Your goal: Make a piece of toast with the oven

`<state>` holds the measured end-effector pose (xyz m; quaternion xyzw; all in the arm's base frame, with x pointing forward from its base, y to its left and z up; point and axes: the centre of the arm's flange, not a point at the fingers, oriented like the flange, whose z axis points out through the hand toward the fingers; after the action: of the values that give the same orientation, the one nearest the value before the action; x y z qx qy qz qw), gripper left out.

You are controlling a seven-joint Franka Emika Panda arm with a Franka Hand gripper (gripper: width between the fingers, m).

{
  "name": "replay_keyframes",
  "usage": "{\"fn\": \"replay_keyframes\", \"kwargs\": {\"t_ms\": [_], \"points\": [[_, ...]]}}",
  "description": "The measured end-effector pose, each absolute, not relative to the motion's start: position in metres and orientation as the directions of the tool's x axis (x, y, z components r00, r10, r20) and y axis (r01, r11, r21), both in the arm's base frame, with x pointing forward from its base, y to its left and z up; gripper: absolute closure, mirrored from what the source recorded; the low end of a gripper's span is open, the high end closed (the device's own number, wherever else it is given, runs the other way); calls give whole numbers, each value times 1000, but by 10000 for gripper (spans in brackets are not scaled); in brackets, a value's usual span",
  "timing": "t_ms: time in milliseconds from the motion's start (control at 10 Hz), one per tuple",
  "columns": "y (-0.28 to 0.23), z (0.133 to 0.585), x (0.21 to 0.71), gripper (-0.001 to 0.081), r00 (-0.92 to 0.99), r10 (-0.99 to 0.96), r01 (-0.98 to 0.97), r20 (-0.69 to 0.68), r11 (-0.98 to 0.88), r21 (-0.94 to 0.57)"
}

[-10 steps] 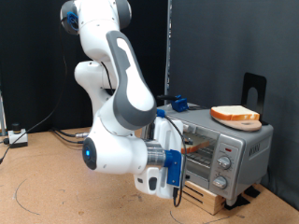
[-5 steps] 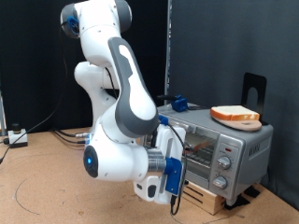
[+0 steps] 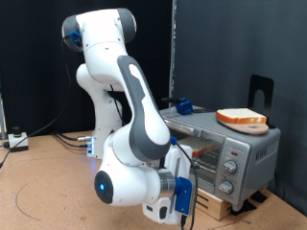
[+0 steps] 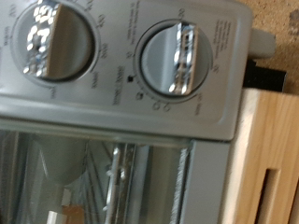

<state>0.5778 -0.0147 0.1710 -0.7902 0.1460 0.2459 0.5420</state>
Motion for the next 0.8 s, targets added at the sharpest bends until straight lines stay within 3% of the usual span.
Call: {"fn": "replay_keyframes", "kwargs": {"t_ms": [800], "points": [[43,155,596,-3,829,119,-486,-546,-330,-809]]}}
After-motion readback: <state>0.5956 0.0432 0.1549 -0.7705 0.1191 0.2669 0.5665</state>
